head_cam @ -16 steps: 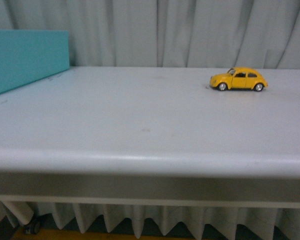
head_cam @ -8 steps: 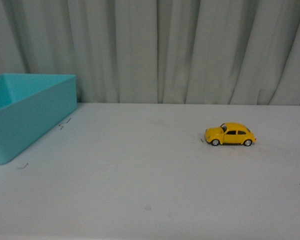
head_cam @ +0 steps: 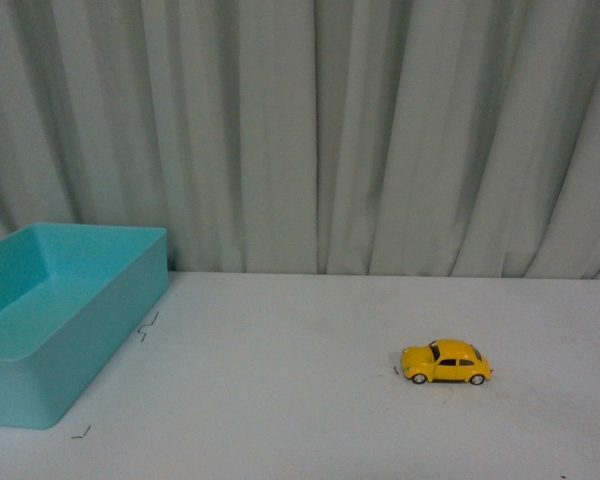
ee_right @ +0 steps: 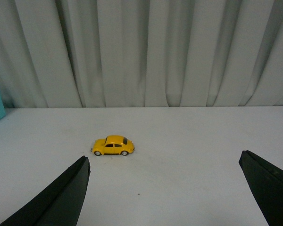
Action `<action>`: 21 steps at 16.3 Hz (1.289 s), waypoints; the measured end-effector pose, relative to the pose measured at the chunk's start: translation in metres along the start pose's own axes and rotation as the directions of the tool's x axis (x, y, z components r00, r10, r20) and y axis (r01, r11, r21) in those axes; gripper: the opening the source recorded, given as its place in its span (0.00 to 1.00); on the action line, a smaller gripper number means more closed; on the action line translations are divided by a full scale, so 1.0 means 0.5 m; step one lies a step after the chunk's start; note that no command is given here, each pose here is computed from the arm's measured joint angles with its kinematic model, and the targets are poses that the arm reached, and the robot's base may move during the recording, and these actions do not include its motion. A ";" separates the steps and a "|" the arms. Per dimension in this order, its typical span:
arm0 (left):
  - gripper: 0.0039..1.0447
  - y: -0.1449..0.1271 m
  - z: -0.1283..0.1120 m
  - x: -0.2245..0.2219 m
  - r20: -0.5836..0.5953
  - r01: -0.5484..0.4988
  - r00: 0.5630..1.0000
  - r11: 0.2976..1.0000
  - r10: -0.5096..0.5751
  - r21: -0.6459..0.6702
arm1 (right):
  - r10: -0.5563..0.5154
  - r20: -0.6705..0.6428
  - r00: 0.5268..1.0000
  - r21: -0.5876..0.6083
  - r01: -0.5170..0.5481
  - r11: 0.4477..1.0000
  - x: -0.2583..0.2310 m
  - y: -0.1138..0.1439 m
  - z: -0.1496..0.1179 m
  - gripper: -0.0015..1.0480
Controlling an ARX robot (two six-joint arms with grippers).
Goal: Wind up and store yellow beetle toy
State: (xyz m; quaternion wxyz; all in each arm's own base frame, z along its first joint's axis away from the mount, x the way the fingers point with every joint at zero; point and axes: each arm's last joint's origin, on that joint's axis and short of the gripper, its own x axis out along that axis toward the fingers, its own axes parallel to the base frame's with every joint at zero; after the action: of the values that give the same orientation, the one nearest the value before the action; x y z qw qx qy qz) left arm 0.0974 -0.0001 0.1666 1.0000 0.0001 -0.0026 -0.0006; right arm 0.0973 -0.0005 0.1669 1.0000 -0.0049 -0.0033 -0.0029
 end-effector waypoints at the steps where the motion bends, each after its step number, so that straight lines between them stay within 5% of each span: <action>1: 0.94 0.000 0.000 0.000 0.000 0.000 1.000 1.000 0.000 0.000 | 0.000 0.001 1.000 0.000 0.000 1.000 0.000 0.000 0.000 0.94; 21: 0.94 0.000 -0.001 0.000 -0.003 0.000 1.000 1.000 0.000 0.000 | 0.000 -0.003 1.000 0.000 0.000 1.000 0.000 0.000 -0.001 0.94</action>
State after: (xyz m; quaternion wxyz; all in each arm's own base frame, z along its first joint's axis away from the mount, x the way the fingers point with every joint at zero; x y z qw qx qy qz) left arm 0.0974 -0.0001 0.1662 1.0000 0.0001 -0.0009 -0.0006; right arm 0.0973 -0.0005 0.1665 1.0000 -0.0049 -0.0016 -0.0029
